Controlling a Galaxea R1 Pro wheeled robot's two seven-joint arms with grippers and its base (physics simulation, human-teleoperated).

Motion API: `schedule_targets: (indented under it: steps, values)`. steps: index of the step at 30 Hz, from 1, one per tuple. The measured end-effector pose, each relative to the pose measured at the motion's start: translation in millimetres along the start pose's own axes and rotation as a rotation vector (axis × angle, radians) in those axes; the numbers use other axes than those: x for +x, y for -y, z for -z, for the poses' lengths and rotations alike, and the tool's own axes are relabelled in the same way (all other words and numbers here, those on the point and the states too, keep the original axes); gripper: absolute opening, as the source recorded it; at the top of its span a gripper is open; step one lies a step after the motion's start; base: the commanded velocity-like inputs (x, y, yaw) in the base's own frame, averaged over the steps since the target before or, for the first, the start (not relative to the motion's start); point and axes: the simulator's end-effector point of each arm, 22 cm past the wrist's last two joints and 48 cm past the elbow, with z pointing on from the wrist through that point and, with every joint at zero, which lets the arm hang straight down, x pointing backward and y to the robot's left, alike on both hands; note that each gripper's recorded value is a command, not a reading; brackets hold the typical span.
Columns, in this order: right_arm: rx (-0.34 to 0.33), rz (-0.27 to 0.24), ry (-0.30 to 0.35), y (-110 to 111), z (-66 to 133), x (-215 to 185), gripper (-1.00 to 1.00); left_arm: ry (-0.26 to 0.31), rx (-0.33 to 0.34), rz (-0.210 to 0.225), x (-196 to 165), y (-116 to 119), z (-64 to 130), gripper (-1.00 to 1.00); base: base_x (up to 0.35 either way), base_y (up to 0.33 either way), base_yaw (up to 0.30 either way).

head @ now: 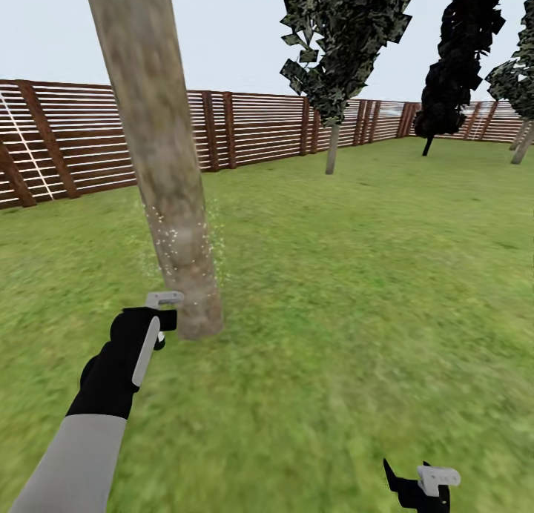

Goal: In the garden, pick up the pesticide atomizer on the floor and spray pesticide onto both trees until each tree trunk is fully covered.

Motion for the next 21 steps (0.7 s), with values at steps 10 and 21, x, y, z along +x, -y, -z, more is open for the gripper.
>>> schedule_targets:
  steps: [10,21]
  values:
    - [-0.001,-0.001,0.0,-0.9,0.0,0.0,1.0,-0.044,-0.019,-0.007,30.6,0.9,-26.4,-1.0,0.07,-0.249,0.2]
    - [0.004,0.004,0.001,3.7,0.1,-0.7,1.0,-0.089,-0.048,-0.017,59.0,-1.8,-44.4,-1.0,0.174,-0.202,0.005]
